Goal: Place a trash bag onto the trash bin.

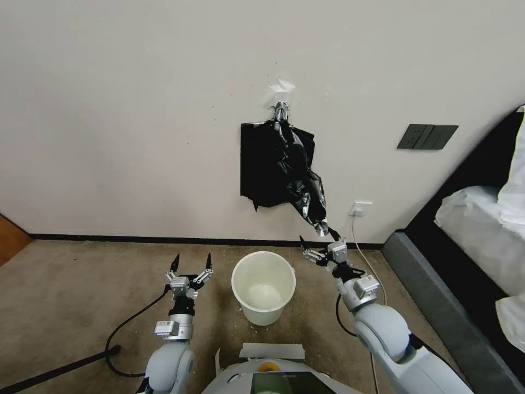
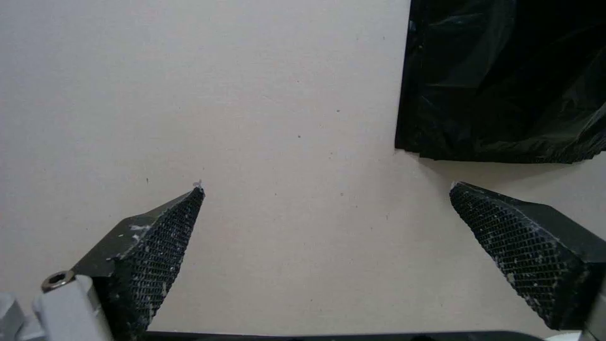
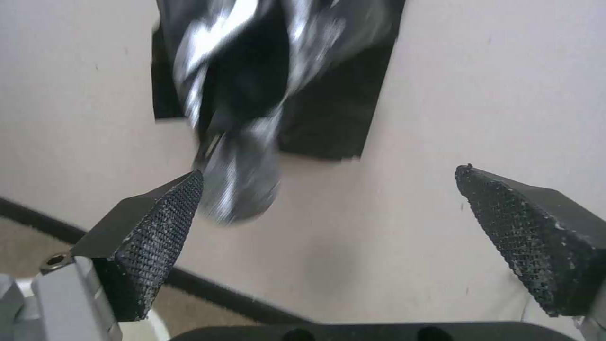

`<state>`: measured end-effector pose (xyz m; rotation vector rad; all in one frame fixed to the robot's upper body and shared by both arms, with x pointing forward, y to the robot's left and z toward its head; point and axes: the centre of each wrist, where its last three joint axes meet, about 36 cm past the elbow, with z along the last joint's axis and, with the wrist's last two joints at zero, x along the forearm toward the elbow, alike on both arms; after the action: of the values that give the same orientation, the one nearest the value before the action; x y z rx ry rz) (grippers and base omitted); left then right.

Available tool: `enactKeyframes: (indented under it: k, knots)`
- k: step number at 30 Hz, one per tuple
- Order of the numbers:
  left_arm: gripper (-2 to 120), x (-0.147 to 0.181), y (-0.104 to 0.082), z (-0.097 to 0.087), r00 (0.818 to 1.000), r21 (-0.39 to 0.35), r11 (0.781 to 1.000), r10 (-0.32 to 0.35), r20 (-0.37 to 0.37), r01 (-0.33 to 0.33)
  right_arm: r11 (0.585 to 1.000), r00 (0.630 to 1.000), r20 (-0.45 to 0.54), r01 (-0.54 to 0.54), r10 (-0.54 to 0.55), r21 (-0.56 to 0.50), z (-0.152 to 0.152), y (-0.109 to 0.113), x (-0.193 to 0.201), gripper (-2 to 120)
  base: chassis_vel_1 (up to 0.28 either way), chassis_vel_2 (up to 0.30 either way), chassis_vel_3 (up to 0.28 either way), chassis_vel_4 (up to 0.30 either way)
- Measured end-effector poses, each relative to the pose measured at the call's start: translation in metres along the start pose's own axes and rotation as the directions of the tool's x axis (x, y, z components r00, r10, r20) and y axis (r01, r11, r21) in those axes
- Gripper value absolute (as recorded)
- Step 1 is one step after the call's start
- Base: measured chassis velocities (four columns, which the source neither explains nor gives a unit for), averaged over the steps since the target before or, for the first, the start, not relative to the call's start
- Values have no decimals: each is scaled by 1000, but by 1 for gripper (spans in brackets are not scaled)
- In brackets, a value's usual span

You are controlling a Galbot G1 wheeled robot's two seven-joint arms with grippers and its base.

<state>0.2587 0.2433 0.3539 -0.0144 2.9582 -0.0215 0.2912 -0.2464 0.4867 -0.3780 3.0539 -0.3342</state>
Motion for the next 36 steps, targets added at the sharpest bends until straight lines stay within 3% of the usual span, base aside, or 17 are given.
enactKeyframes:
  k: [5,10,23,26,36]
  knots:
    - [100,1,1,0,1000,-2,1000,-1,-1,1,999,996,81,29,-32,27,-20,-3,-12,100,0,0,0,0]
    - [100,1,-1,0,1000,3,1000,-4,0,4,979,985,138,73,-100,190,-40,-13,-51,100,0,0,0,0]
    - [100,0,-4,-1,1000,8,1000,-19,7,19,943,985,88,113,-147,313,-95,-3,-125,99,0,0,0,0]
    - [100,0,-4,-1,1000,9,1000,-22,7,22,943,988,62,118,-144,311,-96,2,-135,94,0,0,0,0]
    - [100,-3,0,-2,999,9,999,-36,17,36,954,996,-22,86,-83,287,-102,9,-144,59,0,0,0,0]
